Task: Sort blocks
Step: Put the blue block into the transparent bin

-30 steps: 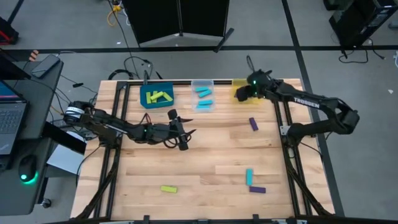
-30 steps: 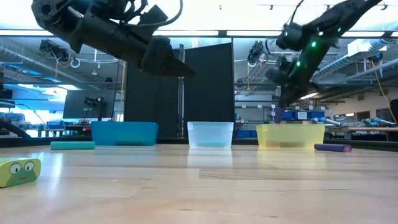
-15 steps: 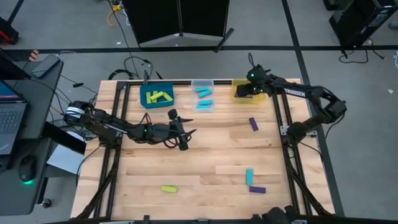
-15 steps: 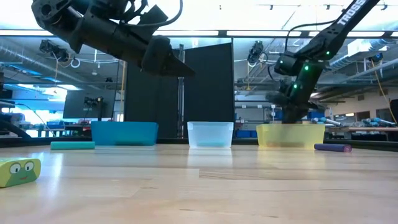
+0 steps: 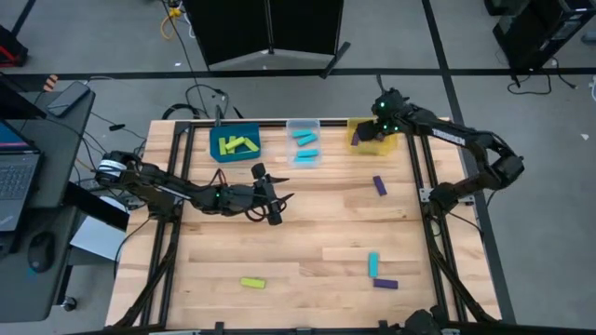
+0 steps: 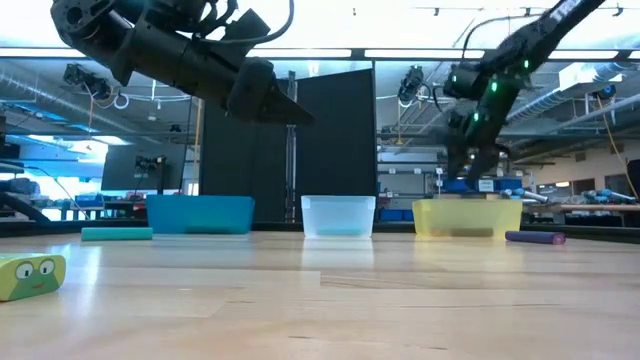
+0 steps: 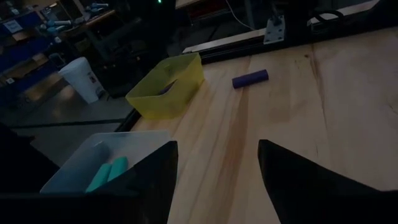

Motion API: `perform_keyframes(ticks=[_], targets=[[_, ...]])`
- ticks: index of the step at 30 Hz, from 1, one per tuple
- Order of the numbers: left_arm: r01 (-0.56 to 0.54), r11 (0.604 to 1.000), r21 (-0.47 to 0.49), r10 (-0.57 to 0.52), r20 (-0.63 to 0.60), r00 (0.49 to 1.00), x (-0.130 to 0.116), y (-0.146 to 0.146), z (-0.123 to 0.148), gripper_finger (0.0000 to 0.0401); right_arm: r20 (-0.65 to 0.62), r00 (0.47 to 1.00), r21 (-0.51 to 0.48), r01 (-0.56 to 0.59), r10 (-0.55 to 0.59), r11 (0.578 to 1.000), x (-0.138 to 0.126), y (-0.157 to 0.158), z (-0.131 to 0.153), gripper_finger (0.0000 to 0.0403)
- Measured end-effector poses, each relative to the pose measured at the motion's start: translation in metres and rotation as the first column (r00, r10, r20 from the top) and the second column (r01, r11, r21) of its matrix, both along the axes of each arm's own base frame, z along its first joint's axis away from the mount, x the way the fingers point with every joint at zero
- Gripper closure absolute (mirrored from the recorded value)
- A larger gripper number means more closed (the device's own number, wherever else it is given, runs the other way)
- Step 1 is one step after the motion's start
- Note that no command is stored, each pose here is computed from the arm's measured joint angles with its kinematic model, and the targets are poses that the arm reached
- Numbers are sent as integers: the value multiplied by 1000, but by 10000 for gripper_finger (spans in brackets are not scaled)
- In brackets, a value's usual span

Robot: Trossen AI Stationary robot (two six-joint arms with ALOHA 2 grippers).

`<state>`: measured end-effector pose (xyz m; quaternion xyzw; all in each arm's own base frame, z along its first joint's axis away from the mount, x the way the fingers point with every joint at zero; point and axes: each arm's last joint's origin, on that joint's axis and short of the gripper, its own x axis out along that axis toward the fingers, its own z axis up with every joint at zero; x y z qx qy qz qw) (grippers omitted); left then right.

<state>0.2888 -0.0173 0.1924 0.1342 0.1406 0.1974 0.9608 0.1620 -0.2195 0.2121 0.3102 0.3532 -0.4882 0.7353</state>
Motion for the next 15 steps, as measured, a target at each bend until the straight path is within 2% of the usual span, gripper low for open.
perform_keyframes(ticks=[3,7,11,15], targets=[[-3,1000,-11,3,3,1000,0,0,0,172,-22,999,3,-46,46,999,2,11,27,178],[36,998,-46,-35,17,999,1,-1,0,172,-27,989,36,-145,146,989,10,48,52,189],[88,992,-89,-85,40,996,1,-3,1,172,-3,981,149,-193,196,970,20,103,49,195],[127,987,-102,-121,66,990,2,-4,3,172,48,971,253,-237,232,938,28,163,27,189]])
